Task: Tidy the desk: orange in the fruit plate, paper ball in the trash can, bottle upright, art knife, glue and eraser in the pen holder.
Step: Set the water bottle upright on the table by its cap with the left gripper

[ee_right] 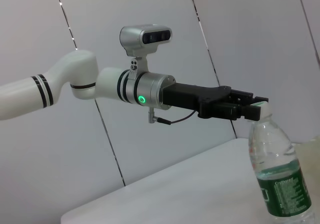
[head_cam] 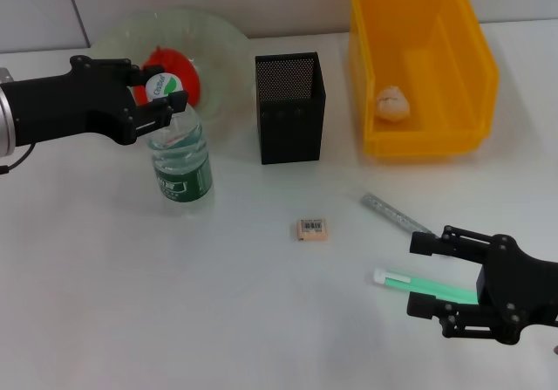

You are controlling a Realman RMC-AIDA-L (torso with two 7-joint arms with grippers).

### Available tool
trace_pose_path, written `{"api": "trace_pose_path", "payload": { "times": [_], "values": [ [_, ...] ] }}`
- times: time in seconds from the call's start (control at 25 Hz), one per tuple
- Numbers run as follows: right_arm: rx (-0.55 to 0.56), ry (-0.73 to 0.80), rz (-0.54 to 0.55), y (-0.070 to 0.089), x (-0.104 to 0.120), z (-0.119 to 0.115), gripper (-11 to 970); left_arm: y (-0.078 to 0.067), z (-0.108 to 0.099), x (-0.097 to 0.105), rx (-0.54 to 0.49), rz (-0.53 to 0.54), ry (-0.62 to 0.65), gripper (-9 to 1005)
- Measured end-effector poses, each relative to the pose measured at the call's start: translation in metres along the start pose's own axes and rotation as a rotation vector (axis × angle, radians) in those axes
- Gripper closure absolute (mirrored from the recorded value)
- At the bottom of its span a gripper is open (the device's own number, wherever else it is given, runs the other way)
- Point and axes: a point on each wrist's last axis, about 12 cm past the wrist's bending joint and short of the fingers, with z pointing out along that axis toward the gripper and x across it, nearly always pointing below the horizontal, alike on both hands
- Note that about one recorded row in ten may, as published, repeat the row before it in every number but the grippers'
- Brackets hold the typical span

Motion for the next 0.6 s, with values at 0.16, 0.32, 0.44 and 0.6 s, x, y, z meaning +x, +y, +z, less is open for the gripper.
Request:
{"api": "trace_pose_path", "payload": {
  "times": [0.16,0.32,0.44,0.6],
  "values": [
    [0.001,0.0,0.001,0.0004,0.0004,-0.0003,149,0.0009,0.0004,0.0002,-0.005,-0.001,0.0,551],
    [-0.001,0.001,0.0,0.0002,0.0001,0.0002,149,0.0018,0.0006,0.0007,-0.013,-0.004,-0.001,549],
    [-0.004,0.002,-0.001,-0.0001,-0.0001,0.0007,150,0.001,0.0018,0.0003,-0.005,-0.012,-0.001,548],
    [-0.005,0.002,-0.002,-0.0003,-0.0004,0.0011,150,0.0016,0.004,-0.0003,0.0,-0.033,-0.002,547]
  ]
}}
